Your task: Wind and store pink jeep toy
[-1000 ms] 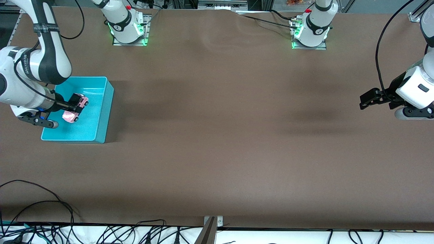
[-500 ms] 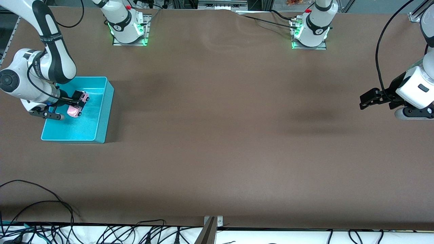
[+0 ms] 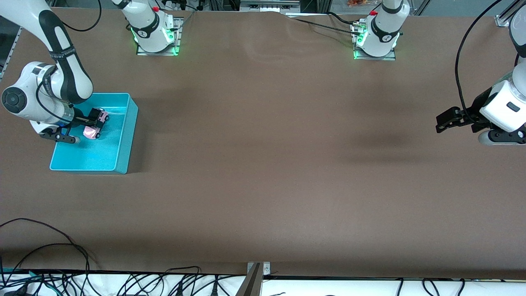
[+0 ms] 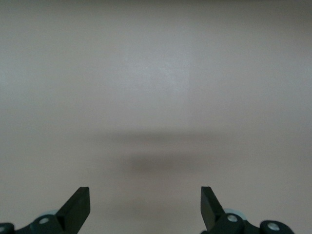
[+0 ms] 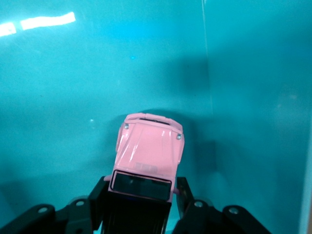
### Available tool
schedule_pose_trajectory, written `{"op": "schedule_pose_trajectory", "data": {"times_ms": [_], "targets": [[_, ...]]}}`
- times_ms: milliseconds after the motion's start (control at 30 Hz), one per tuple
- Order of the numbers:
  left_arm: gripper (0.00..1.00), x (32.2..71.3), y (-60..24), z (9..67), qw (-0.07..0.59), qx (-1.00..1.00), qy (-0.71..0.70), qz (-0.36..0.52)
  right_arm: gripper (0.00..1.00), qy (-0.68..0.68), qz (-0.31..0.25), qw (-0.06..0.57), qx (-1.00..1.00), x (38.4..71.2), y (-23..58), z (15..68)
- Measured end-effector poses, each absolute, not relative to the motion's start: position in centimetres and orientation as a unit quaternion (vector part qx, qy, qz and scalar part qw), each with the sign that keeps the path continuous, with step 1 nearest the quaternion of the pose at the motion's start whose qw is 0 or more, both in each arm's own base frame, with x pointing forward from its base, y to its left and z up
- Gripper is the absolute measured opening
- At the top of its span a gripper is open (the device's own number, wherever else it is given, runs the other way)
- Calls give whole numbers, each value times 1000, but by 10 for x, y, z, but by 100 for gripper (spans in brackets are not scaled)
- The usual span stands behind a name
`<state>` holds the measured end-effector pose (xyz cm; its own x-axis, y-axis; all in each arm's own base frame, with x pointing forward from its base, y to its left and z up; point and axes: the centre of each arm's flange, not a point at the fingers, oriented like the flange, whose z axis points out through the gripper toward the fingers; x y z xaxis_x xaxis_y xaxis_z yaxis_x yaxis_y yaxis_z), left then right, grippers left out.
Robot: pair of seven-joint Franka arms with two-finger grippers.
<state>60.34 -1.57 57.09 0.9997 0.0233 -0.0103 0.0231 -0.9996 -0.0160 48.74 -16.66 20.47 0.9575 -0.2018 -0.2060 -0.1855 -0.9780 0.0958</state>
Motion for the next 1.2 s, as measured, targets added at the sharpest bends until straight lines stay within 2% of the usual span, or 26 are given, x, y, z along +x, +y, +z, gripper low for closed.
{"op": "schedule_pose_trajectory", "data": {"times_ms": [200,267,433,467,533,833,1200], "targets": [[100,603,-15,571,8,-1000,-12,5,61,-102,-115,37,987,484,-170,197],[100,604,-15,571,8,-1000,-12,5,64,-102,-115,37,987,484,-170,197],[100,604,-15,571,8,-1000,-12,5,85,-102,-112,37,988,485,-170,199],[100,604,-15,571,8,-1000,-12,5,93,-102,-111,37,988,485,-170,200],[100,604,-15,571,8,-1000,-12,5,100,-102,-109,37,988,486,-171,202],[100,604,-15,571,8,-1000,-12,5,100,-99,-89,39,990,497,-168,236],[100,604,-12,571,8,-1000,-14,5,100,-89,-117,40,988,536,-155,336]]}}
